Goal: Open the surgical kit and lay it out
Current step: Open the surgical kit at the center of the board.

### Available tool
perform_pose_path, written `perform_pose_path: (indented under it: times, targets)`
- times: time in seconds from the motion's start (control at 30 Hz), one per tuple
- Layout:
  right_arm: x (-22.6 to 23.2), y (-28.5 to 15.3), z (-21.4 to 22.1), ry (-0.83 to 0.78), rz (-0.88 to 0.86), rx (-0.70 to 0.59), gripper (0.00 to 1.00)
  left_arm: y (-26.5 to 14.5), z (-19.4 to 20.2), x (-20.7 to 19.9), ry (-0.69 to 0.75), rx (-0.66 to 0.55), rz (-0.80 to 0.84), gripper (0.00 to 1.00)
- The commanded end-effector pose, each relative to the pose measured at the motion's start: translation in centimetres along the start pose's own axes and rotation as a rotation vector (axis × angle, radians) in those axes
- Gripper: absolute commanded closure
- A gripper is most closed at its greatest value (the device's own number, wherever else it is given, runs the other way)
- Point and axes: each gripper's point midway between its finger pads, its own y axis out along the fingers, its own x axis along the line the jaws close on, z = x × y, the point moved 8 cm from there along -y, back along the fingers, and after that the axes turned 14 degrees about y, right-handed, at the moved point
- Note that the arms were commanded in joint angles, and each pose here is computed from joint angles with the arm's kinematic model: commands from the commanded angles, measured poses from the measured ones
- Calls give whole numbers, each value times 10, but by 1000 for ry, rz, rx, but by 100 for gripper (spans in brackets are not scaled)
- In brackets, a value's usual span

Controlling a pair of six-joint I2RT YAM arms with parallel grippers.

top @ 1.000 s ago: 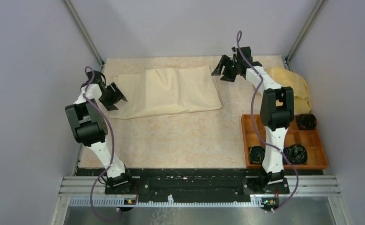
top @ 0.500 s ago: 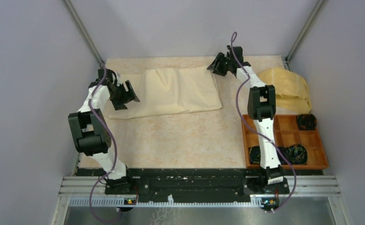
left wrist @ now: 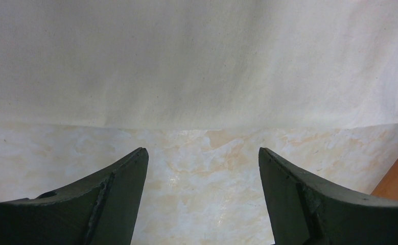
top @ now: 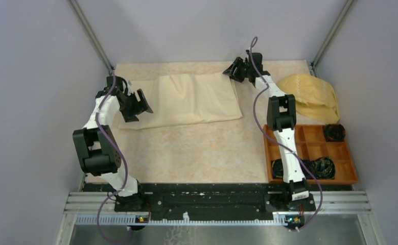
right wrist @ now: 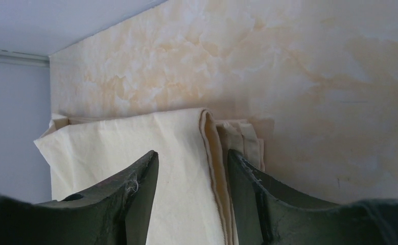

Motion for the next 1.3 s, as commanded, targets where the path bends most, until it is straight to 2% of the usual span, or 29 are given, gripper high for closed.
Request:
perform_pose_path:
  times: [0.0,0.2,0.3,0.37,0.47,0.53,0.7,0.83,0.97,1.1,1.27]
  targets:
    - [8,12,-10,-22,-111,-41,50,-14,-2,-8,12,-19,-7,14]
    - [17,22,-12,24,-256,-49,56,-13,-4,-10,17,-9,4,14]
    - [24,23,-14,39,-291,-48,63,-13,-5,-13,23,-11,14,14]
    - [34,20,-15,33,-328,-44,69,-15,-5,-14,26,-14,15,14]
    - [50,11,-17,38,-367,-26,90,-16,-4,-16,29,-22,16,14]
    - [67,0,-19,50,-405,0,100,-19,-5,-16,29,-35,13,14]
    - [111,-40,-2,84,-508,133,100,-27,-8,-20,24,-67,13,14]
    - [128,-74,33,61,-491,237,100,-34,-9,-24,16,-98,32,14]
    - [133,-106,73,30,-486,343,100,-44,-8,-30,4,-120,56,14]
    - [121,-133,120,29,-429,446,100,-53,-5,-39,-44,-139,112,14]
    - [109,-168,168,-49,-366,535,100,-68,-1,-53,-121,-183,206,13]
